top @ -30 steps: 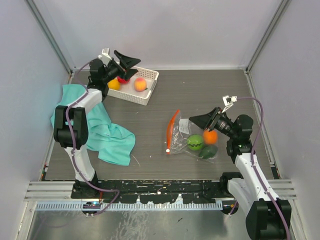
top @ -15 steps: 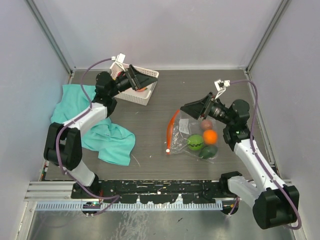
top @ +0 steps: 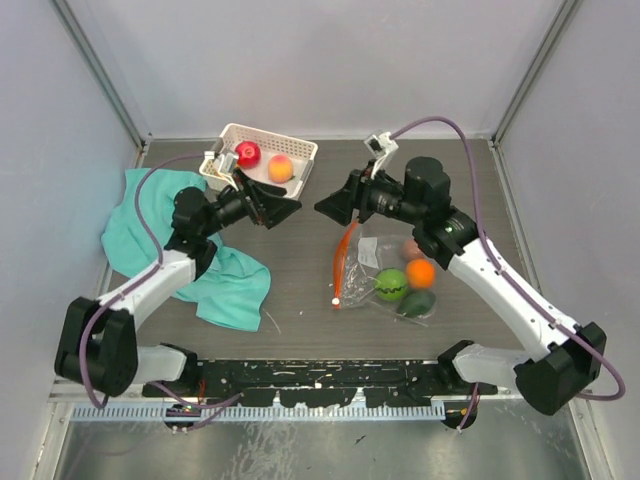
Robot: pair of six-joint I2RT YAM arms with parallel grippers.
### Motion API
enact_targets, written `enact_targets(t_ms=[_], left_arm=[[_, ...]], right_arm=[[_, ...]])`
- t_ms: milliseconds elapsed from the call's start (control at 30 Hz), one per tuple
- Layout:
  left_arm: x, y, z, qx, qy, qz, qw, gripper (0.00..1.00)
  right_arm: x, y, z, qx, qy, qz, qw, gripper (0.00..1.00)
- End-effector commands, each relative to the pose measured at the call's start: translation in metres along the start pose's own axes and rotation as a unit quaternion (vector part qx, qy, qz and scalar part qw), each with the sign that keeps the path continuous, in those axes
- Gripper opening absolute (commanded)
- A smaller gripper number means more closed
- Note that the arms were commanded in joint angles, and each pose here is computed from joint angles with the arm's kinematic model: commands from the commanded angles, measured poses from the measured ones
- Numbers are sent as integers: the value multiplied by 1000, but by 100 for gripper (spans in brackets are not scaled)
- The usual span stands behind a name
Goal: Open the zip-top bag and remove the fake food
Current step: Pick up the fake fruit from the zipper food storage bag.
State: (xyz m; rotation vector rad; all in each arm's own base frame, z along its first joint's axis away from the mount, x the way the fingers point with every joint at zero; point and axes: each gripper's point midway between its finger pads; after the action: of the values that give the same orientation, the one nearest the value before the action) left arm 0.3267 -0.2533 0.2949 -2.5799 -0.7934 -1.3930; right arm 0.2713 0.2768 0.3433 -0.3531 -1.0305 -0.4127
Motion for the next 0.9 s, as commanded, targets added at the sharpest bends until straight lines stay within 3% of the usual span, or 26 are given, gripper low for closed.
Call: enact_targets(t_ms=[0, 167, 333, 600, 867], left_arm=[[11, -25, 5, 70, 121, -14, 990, 98], [5, -57, 21, 167, 146, 0, 975, 98], [-12, -89, 36, 245, 130, 19, 961, 98], [-26, -138, 50, 363, 85, 23, 928, 98], [-54, -158, 50, 399, 2, 44, 916, 98]], right_arm=[[6, 12, -9, -69, -50, 24, 996, 63], [-4, 31, -11, -118, -72, 62, 988, 63], [-24, 51, -15, -177, -109, 116, 971, 63], [-64, 67, -35, -292, -171, 182, 923, 63], [-117, 59, -68, -396, -220, 253, 855, 65]])
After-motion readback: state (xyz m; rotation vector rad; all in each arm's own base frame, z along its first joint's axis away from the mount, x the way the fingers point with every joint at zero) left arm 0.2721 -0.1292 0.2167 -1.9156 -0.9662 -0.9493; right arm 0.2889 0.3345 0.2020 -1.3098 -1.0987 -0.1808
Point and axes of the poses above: each gripper's point midway between its finger pads, its own y axis out along the fingers, its own z axis along the line the jaws close on, x = y × z, and after that the axes turned 1 degree about -y, right-handed
